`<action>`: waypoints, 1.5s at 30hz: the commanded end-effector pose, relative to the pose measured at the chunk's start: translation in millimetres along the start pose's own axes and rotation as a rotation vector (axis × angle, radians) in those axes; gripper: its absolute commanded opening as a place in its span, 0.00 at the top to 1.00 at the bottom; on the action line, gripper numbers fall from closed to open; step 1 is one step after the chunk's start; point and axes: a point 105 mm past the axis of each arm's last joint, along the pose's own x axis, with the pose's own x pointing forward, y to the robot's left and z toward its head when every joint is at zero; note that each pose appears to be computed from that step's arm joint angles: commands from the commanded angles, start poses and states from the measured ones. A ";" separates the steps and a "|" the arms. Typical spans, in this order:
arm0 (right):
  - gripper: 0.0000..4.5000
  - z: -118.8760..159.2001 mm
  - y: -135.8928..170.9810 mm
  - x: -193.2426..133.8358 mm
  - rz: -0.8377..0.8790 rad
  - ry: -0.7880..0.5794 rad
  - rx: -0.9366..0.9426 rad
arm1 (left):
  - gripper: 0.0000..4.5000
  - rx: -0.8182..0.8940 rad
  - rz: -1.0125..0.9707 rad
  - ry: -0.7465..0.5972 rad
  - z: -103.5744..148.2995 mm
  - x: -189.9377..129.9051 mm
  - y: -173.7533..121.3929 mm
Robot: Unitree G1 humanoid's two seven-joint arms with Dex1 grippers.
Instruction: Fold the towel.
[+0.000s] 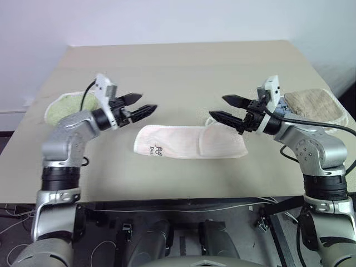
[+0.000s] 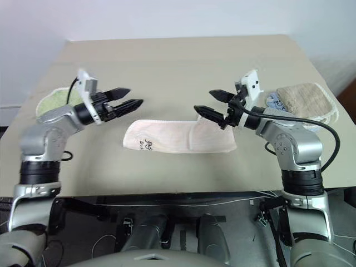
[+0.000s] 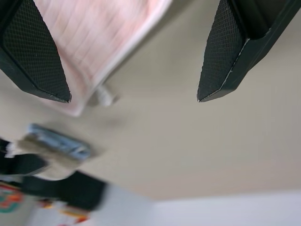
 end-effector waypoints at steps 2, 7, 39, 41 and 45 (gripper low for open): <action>0.01 12.5 1.0 8.8 0.054 -0.004 -0.085 | 0.00 -0.197 0.151 -0.044 10.8 -28.7 8.5; 0.01 11.9 4.1 21.2 0.089 -0.005 -0.079 | 0.00 -0.456 0.175 0.055 -18.8 -59.4 -9.9; 0.01 2.2 -5.4 22.7 0.032 0.017 -0.090 | 0.00 -1.093 0.368 0.258 -95.8 -38.0 -22.7; 0.01 2.8 -5.6 22.7 0.026 0.016 -0.091 | 0.00 -1.113 0.353 0.258 -96.4 -32.4 -22.7; 0.01 1.4 -5.4 21.0 0.021 0.024 -0.094 | 0.00 -1.138 0.297 0.250 -94.5 -20.0 -28.9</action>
